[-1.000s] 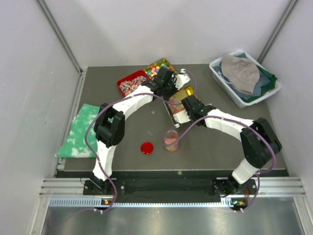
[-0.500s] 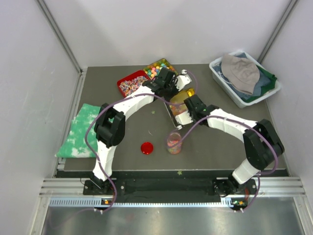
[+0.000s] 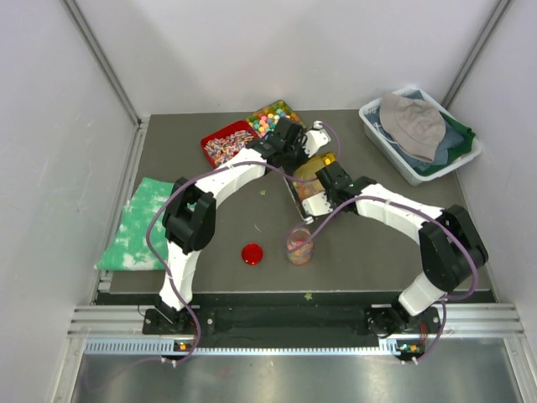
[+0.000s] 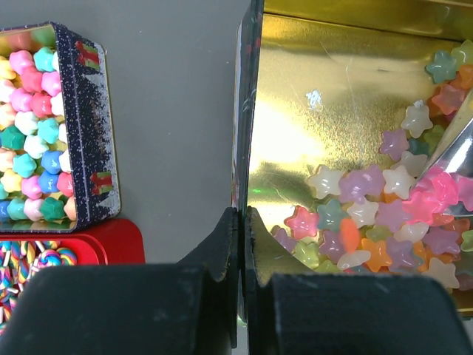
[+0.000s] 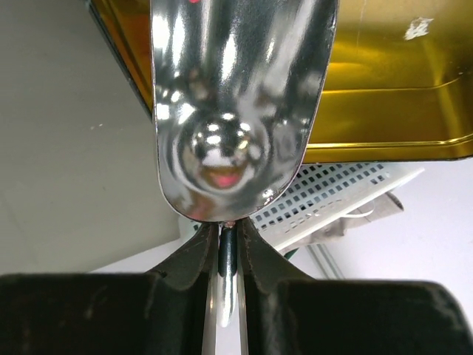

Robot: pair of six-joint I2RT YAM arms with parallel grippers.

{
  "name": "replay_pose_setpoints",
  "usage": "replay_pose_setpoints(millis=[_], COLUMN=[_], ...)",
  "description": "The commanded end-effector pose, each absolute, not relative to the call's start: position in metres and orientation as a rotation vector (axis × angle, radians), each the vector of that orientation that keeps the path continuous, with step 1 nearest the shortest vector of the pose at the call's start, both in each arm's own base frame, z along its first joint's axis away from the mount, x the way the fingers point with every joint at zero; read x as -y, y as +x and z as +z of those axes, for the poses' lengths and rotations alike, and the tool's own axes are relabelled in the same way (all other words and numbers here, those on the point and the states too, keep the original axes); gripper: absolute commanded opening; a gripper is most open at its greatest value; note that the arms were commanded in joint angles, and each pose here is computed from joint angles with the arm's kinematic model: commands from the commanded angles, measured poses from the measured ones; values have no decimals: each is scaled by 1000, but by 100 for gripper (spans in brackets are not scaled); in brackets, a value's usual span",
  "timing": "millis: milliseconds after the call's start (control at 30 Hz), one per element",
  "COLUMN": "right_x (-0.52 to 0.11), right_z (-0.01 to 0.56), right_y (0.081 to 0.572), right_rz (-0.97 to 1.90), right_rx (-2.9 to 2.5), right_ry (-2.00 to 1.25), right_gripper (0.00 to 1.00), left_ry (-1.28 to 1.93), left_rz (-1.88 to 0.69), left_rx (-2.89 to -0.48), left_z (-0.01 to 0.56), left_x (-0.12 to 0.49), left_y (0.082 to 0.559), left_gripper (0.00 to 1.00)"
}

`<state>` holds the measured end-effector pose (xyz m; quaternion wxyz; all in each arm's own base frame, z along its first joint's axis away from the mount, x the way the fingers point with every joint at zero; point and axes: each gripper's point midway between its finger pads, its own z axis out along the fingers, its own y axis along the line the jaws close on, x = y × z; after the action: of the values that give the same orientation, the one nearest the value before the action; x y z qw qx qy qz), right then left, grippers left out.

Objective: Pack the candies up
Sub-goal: Scoop the fake candies from the storage box.

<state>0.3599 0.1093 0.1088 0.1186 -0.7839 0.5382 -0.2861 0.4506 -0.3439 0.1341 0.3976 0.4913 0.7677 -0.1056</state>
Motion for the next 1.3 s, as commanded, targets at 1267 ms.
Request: replay_pose_setpoints(millis=[1267], right_x=[-176], right_z=[66], right_y=[351], right_rz=[-419], right_rx=[-2205], right_ry=[-1751], right_gripper=[0], left_ry=[1044], left_rz=[-303], left_rx=[-1844], left_z=[201], left_x=[354], left_y=[464], left_gripper=[0])
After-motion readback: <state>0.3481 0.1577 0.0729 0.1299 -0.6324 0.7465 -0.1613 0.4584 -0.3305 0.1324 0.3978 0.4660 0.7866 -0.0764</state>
